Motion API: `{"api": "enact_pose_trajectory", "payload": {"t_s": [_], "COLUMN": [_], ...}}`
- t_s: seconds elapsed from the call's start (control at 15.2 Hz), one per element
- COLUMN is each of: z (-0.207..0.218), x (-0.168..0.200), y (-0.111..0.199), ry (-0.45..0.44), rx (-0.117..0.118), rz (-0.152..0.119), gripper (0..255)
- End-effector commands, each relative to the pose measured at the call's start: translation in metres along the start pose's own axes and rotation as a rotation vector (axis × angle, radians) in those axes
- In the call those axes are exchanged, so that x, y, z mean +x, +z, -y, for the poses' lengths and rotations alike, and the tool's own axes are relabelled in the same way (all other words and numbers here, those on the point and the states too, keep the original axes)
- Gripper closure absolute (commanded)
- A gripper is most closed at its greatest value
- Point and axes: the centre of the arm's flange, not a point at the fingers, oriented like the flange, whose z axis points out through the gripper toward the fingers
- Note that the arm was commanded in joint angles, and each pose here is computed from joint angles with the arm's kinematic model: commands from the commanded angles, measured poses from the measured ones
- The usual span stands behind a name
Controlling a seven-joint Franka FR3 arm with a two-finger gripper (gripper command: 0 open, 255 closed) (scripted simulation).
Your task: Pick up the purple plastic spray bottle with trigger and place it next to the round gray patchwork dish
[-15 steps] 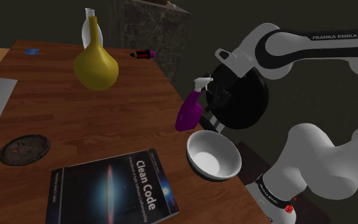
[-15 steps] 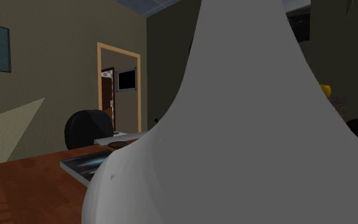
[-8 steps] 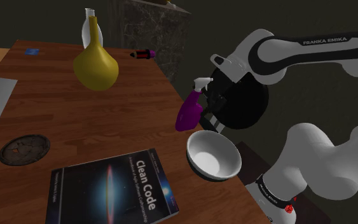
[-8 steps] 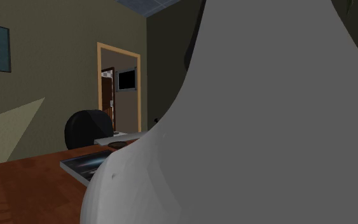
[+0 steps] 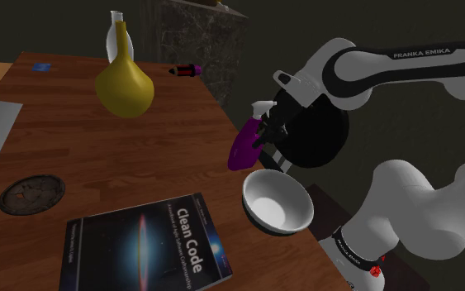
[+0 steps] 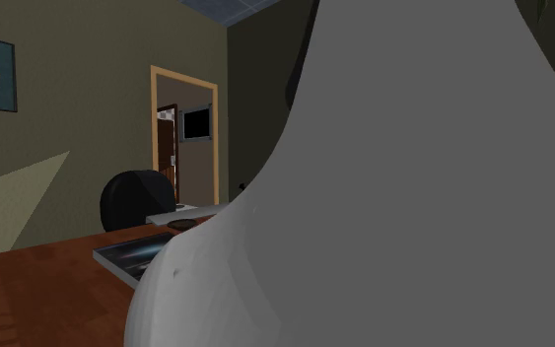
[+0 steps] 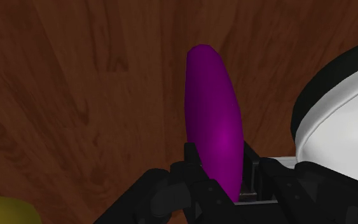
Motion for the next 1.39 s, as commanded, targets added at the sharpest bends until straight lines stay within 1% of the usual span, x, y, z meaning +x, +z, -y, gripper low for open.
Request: {"api": "enact_pose_trajectory", "payload": {"t_s": [0.0,0.33,1.32], "z": [0.0,0.0,0.0], "x": [0.0,0.0,0.042], "y": [0.0,0.0,-0.067], "ry": [0.0,0.0,0.0], "rx": [0.0,0.0,0.0], "rz": [0.0,0.0,0.0], "gripper": [255,255,255]}}
